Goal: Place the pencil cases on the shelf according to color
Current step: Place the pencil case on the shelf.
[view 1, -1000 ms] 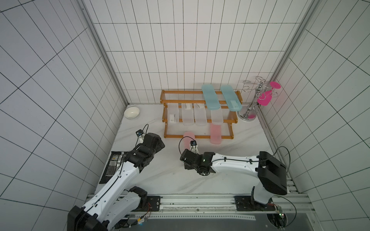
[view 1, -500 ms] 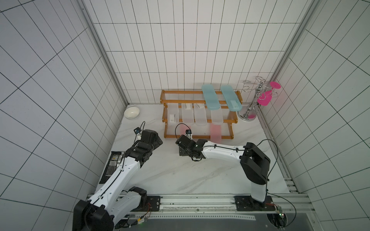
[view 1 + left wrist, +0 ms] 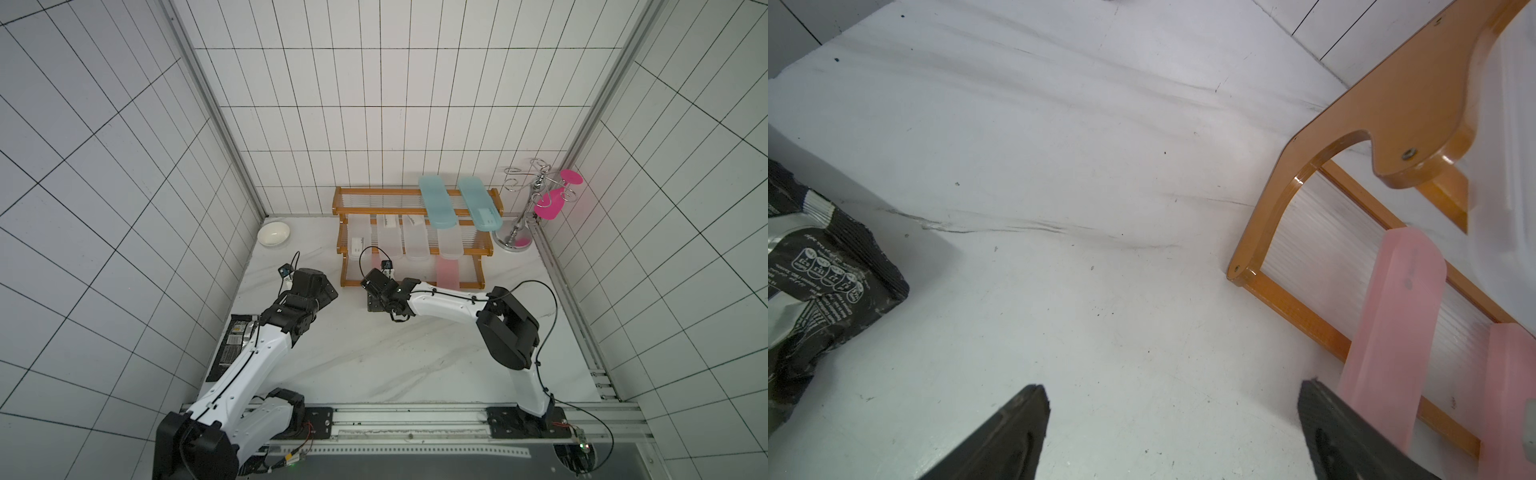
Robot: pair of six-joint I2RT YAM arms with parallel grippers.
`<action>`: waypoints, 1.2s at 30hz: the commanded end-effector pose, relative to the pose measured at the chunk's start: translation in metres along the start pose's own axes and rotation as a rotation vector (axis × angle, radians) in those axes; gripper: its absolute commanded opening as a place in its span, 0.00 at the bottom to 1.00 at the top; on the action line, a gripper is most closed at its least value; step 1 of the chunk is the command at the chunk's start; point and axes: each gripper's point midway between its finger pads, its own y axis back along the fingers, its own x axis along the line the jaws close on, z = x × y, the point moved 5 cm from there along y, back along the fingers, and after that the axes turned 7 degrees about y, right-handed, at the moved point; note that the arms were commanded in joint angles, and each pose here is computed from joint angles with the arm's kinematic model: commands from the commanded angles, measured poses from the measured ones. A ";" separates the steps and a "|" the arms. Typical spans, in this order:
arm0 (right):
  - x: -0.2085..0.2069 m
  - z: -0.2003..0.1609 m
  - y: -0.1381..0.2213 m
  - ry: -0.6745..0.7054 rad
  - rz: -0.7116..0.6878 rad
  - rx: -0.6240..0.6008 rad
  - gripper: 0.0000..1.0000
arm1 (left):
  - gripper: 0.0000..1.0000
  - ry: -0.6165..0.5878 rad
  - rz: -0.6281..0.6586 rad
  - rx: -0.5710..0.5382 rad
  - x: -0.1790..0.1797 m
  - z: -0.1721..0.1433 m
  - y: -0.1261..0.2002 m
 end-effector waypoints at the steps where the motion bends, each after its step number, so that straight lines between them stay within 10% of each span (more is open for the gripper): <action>1: -0.002 0.016 -0.007 -0.011 -0.017 -0.029 0.58 | 0.98 -0.009 -0.019 -0.006 -0.002 0.001 -0.001; 13: 0.004 0.033 -0.027 -0.007 -0.019 -0.035 0.59 | 0.98 -0.013 -0.039 0.010 0.001 -0.004 0.000; 19: 0.003 0.031 -0.026 -0.029 -0.013 -0.017 0.86 | 0.98 -0.011 -0.044 0.012 0.005 -0.006 0.004; 36: -0.001 0.018 0.049 -0.048 0.005 -0.062 1.00 | 0.98 0.030 -0.119 0.054 0.012 -0.012 0.036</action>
